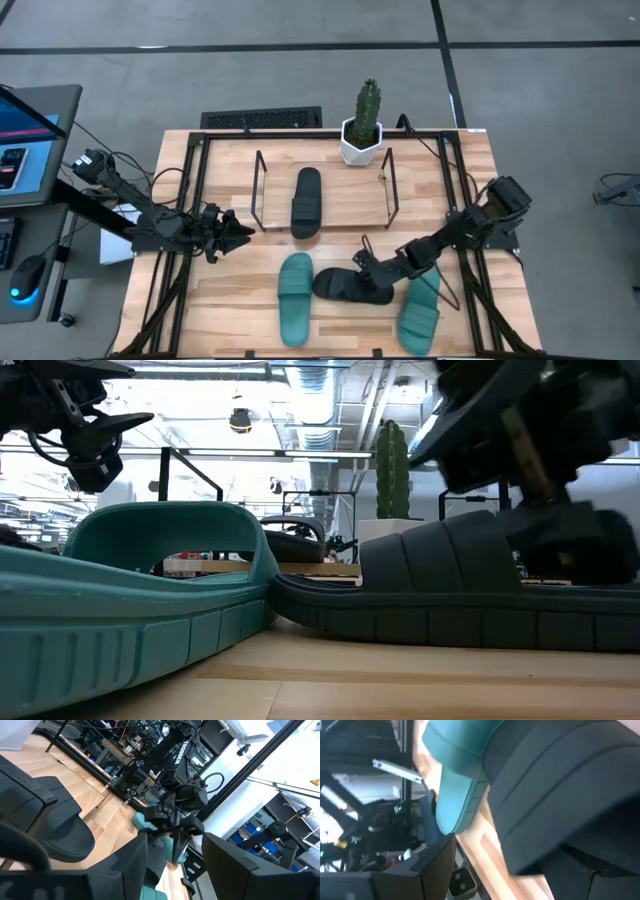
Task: Pick and place slides into the shelf
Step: Put the black slipper on the shelf
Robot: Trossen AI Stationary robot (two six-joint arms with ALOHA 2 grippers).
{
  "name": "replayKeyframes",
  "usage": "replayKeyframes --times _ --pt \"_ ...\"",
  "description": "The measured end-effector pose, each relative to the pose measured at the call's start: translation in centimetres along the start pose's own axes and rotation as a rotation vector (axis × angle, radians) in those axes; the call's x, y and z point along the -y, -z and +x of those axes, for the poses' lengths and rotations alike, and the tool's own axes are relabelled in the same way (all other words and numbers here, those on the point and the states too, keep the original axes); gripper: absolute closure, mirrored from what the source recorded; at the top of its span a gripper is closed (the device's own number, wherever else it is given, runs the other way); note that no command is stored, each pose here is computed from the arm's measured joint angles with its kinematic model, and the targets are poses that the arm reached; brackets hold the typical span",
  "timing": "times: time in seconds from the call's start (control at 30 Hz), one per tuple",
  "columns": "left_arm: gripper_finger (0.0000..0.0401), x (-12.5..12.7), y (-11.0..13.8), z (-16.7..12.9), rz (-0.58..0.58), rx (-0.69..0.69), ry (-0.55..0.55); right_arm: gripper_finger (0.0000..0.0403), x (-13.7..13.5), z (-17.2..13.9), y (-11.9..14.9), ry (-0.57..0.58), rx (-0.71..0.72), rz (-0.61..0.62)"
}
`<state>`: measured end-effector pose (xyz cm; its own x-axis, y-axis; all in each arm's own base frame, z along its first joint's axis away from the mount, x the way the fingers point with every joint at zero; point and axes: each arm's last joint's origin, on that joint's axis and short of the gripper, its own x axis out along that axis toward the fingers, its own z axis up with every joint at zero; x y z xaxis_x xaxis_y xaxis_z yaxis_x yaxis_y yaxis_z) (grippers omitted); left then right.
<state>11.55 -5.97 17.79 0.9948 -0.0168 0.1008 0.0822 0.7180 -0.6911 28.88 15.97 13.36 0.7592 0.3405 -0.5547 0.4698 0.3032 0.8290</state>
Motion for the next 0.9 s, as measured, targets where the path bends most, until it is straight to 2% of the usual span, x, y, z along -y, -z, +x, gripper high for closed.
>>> replayKeyframes --times 0.17,0.27,0.37,0.47,0.5,0.53,0.67,0.8,0.9 --pt "0.0225 0.0 0.0 0.0 -0.001 -0.002 0.001 0.0143 0.4 1.4 -0.4 0.029 0.012 0.069" --pt "0.0225 0.0 0.0 0.0 -0.002 -0.012 0.014 0.0168 0.6 1.6 -0.4 0.038 0.015 0.089" --pt "0.0225 0.1 0.1 0.0 -0.002 -0.017 0.019 0.0231 0.4 1.3 -0.4 0.047 0.013 0.084" --pt "0.0225 0.0 0.1 0.0 0.001 -0.020 0.016 0.0341 0.2 0.8 -0.3 0.047 -0.012 0.040" --pt "0.0225 0.0 0.1 0.0 0.003 -0.024 0.014 0.0370 0.0 0.6 -0.2 0.046 -0.021 0.016" --pt "0.0225 0.0 0.2 0.0 0.007 -0.028 0.010 0.0383 -0.1 0.4 -0.1 0.043 -0.025 0.006" --pt "0.0225 -0.1 0.2 0.0 0.011 -0.034 0.005 0.0395 -1.0 -0.9 0.3 0.037 -0.059 -0.002" --pt "0.0225 -0.1 0.2 0.0 0.012 -0.034 0.005 0.0398 -1.7 -2.6 0.9 0.073 -0.095 -0.021" --pt "0.0225 -0.1 0.2 0.0 0.012 -0.035 0.005 0.0399 -3.3 -4.3 1.2 0.140 -0.132 -0.078"
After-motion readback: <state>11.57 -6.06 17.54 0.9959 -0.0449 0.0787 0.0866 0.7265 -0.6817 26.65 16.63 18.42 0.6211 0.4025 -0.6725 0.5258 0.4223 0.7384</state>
